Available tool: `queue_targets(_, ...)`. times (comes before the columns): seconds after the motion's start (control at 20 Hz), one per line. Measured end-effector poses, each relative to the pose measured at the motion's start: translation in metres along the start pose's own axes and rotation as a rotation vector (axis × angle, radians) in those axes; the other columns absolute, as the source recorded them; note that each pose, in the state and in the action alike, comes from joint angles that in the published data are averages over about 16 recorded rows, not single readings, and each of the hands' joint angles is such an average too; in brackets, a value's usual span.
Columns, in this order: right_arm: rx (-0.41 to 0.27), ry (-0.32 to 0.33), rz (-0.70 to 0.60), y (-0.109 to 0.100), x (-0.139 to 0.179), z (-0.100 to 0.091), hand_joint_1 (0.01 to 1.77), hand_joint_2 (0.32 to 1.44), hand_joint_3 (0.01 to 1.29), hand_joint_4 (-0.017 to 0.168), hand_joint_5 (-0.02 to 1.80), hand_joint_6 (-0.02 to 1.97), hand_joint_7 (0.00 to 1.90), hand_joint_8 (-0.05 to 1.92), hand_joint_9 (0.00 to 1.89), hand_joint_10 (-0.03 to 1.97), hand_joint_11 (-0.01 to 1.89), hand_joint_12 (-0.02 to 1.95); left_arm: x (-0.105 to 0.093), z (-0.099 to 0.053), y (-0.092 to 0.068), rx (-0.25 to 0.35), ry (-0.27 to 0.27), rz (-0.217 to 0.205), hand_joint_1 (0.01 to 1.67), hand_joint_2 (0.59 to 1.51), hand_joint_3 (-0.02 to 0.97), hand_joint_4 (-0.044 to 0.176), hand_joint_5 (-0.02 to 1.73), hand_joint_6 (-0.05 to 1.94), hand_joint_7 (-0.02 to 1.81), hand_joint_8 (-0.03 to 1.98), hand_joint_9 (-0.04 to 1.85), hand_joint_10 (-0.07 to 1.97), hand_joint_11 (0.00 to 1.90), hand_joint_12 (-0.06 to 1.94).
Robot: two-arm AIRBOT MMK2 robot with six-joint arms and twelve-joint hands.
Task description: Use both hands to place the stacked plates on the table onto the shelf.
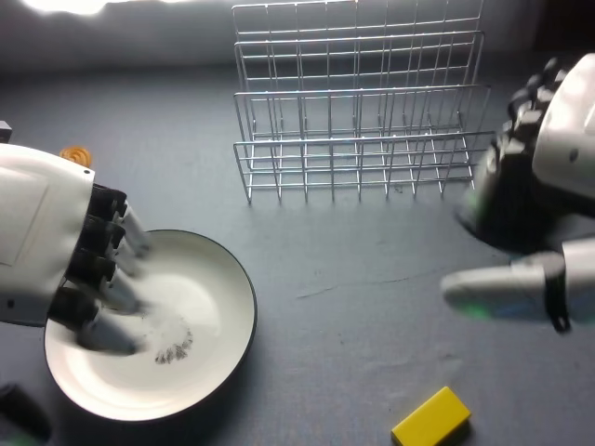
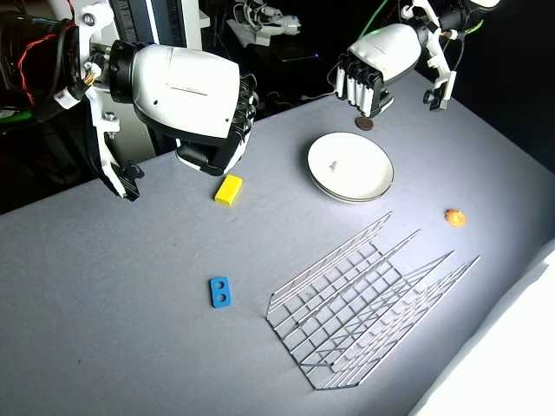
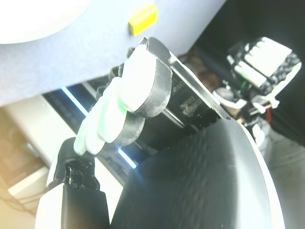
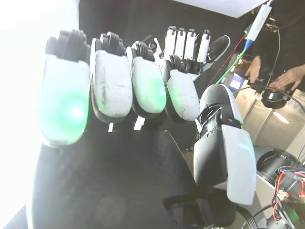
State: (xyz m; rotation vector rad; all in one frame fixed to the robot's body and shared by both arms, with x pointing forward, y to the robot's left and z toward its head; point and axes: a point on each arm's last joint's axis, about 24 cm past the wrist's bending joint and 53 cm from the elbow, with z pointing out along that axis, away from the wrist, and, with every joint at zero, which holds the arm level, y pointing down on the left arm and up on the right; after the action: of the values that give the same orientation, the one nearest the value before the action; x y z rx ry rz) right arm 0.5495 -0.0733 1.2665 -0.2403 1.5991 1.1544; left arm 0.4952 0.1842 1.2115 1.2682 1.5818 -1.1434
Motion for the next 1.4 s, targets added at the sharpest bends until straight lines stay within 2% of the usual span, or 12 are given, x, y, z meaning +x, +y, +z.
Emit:
queue_targets(0.2,0.0,0.003,0.0,0.0,0.001,0.0,0.13,1.16,0.04,0.001,0.27,0.24,0.26,0.22,0.26,0.23,0.3,0.2,0.0,0.0,0.0,0.001,0.0,0.0,0.03,1.155,0.041,-0.003,0.13,0.16,0.14,0.17,0.16,0.17,0.16,0.19)
queue_targets(0.4,0.001,0.008,-0.002,0.0,0.003,0.001,0.37,1.1,0.03,0.001,0.21,0.18,0.19,0.16,0.2,0.17,0.23,0.14,0.0,0.0,0.0,0.001,-0.002,-0.002,0.03,1.15,0.035,-0.004,0.1,0.12,0.11,0.12,0.12,0.13,0.12,0.14)
queue_targets(0.5,0.001,0.014,-0.007,0.0,0.005,0.001,0.49,1.07,0.02,0.001,0.09,0.05,0.08,0.03,0.08,0.04,0.1,0.01,0.0,0.0,-0.001,0.002,-0.003,-0.003,0.02,1.151,0.02,-0.001,0.03,0.01,0.03,0.02,0.04,0.02,0.04,0.01)
queue_targets(0.6,-0.002,0.021,-0.015,0.0,0.007,0.001,0.63,1.04,0.02,0.003,0.03,0.02,0.03,0.01,0.02,0.01,0.03,-0.01,0.0,0.0,-0.001,0.004,-0.003,-0.005,0.02,1.148,0.019,-0.002,0.02,-0.01,0.02,0.0,0.01,0.0,0.02,-0.01)
queue_targets(0.95,0.0,0.06,-0.043,0.0,0.019,0.003,1.06,0.93,0.02,0.003,0.02,0.02,0.02,0.01,0.02,0.01,0.03,0.02,0.0,-0.002,-0.002,0.01,-0.005,-0.02,0.02,1.134,0.016,-0.005,0.02,-0.01,0.02,-0.01,0.02,0.01,0.02,-0.01)
queue_targets(1.05,0.001,0.072,-0.051,-0.001,0.022,0.003,1.11,0.92,0.02,0.002,0.02,0.02,0.02,0.01,0.01,0.01,0.03,0.05,0.0,-0.003,-0.001,0.007,-0.004,-0.024,0.02,1.132,0.014,-0.005,0.02,-0.01,0.02,-0.01,0.02,0.01,0.02,-0.01)
queue_targets(1.4,0.009,0.107,-0.068,-0.003,0.032,0.004,1.1,0.93,0.02,0.0,0.02,0.02,0.02,0.01,0.01,0.0,0.03,0.14,0.003,-0.003,0.003,-0.027,0.006,-0.047,0.02,1.133,0.014,-0.005,0.02,0.0,0.02,-0.01,0.02,0.01,0.02,-0.01)
